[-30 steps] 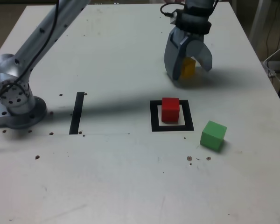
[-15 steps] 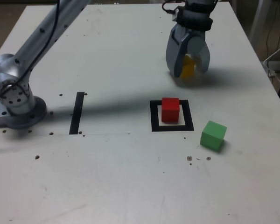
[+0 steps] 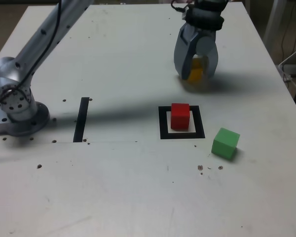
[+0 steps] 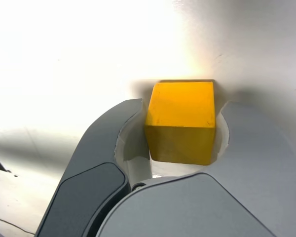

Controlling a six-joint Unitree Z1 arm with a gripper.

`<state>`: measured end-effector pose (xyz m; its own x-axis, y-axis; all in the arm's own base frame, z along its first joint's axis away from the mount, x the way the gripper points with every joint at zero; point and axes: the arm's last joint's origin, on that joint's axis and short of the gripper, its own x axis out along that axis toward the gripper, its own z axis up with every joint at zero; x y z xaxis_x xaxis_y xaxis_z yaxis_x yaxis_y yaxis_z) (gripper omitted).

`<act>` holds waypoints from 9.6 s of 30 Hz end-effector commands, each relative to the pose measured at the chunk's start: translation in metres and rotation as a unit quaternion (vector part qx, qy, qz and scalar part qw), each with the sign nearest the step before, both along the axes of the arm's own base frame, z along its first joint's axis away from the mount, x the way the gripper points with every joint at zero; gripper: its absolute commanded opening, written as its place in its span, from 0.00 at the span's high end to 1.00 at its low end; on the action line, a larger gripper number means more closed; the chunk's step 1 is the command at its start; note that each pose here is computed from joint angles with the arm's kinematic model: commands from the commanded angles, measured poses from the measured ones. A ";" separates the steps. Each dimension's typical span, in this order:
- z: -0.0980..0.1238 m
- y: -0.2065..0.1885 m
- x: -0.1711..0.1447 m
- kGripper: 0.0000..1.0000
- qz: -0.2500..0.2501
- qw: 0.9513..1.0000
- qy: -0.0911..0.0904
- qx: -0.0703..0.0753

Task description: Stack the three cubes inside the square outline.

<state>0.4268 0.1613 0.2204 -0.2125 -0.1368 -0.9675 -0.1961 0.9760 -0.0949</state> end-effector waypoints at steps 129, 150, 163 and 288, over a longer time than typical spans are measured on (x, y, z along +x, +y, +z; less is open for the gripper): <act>0.075 -0.249 -0.015 0.00 -0.265 0.959 -0.068 0.069; 0.030 -0.269 0.009 0.02 -0.310 0.949 -0.033 0.044; 0.001 -0.261 0.023 0.08 -0.306 0.952 -0.009 0.020; 0.068 -0.190 -0.048 0.01 -0.123 0.991 0.021 0.046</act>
